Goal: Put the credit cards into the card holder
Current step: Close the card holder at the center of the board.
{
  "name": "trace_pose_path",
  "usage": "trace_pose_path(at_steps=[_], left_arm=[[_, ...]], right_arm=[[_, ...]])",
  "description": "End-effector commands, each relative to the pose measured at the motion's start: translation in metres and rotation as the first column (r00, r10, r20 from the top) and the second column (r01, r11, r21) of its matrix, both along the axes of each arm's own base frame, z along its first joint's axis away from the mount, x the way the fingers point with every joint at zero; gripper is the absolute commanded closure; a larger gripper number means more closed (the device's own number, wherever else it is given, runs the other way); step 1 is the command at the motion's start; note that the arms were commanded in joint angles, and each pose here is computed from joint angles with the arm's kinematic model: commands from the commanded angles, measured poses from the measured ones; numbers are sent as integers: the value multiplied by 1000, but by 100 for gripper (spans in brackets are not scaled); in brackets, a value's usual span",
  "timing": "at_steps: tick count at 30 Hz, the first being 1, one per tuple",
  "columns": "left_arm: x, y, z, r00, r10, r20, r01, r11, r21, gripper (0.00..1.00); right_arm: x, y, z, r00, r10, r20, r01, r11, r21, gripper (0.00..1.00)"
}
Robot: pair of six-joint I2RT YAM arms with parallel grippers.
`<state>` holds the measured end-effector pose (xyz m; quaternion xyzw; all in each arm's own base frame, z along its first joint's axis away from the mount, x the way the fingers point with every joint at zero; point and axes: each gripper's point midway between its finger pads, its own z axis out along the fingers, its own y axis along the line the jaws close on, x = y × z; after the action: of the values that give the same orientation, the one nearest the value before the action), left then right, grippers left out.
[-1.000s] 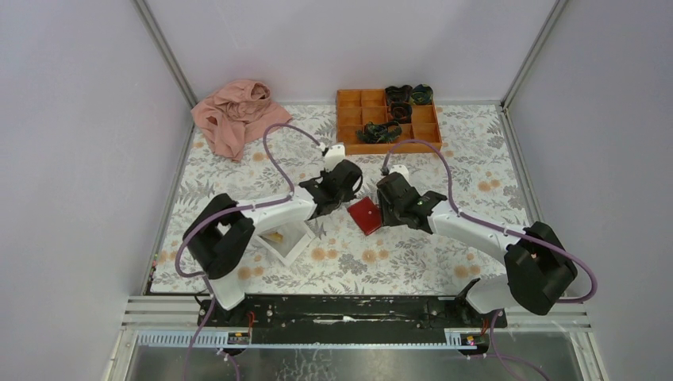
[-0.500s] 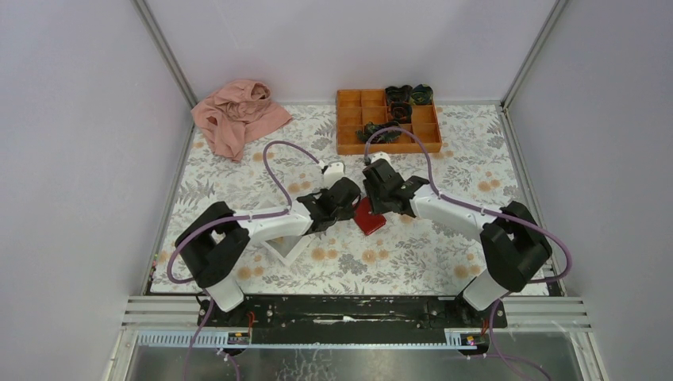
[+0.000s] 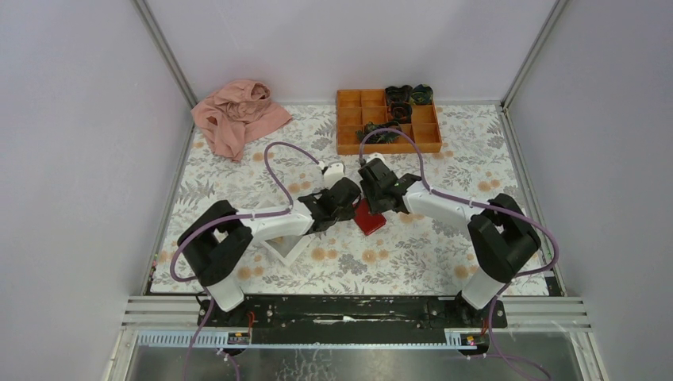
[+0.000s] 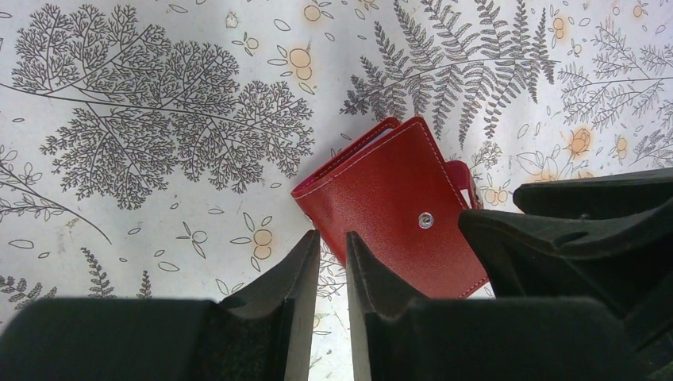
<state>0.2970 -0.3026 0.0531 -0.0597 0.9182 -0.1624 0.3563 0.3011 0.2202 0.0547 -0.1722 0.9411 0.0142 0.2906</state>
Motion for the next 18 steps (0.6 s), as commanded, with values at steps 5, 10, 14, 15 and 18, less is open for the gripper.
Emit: trace_pose_path(at_steps=[5,10,14,15,18], left_arm=[[5,-4,-5,1000,9,11,-9,1000,-22,75],[4,-5,-10,1000,5,1,-5,1000,-19,75],[3,-5,-11,1000,2,0,-2,1000,-19,75],[4,-6,-10,1000,3,0,-3,1000,-20,75],[3,-6,-13,1000,1,-5,-1,1000,-18,75]], right_arm=[[13,7,6,1000,8,18,-8,1000,9,59],[13,6,3,1000,7,7,-7,1000,4,63],[15,6,3,1000,7,7,-7,1000,7,66],[15,6,2,1000,6,2,-6,1000,5,66],[15,6,0,1000,6,-2,-6,1000,4,67]])
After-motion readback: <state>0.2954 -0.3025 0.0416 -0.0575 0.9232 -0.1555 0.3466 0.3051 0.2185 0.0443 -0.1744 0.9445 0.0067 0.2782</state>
